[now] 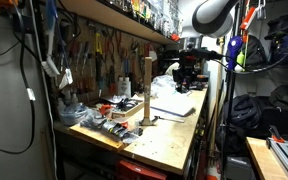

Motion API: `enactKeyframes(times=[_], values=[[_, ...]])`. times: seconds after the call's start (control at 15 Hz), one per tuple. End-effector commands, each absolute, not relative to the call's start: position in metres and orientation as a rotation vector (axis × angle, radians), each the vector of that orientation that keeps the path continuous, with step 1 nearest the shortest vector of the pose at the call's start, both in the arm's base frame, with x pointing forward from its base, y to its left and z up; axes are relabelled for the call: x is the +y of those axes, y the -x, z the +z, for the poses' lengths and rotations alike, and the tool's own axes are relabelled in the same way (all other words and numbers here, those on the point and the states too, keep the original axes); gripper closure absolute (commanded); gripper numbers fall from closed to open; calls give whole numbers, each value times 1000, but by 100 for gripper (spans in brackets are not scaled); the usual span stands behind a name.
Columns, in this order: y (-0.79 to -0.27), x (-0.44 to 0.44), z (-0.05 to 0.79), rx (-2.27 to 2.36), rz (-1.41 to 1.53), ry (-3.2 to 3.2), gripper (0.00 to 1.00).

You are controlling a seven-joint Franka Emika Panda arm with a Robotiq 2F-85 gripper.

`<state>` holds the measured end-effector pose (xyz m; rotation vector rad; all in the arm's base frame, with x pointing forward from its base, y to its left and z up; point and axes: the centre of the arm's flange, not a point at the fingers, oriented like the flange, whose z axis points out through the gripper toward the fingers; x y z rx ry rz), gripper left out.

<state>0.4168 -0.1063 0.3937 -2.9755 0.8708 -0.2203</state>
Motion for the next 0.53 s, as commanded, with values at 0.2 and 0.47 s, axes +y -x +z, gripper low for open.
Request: enactKeyframes(times=[0.2,0.47], values=[[-421,-108,401,861,-225,2957,56],[-434,-104,409,878,-256,2947,81]])
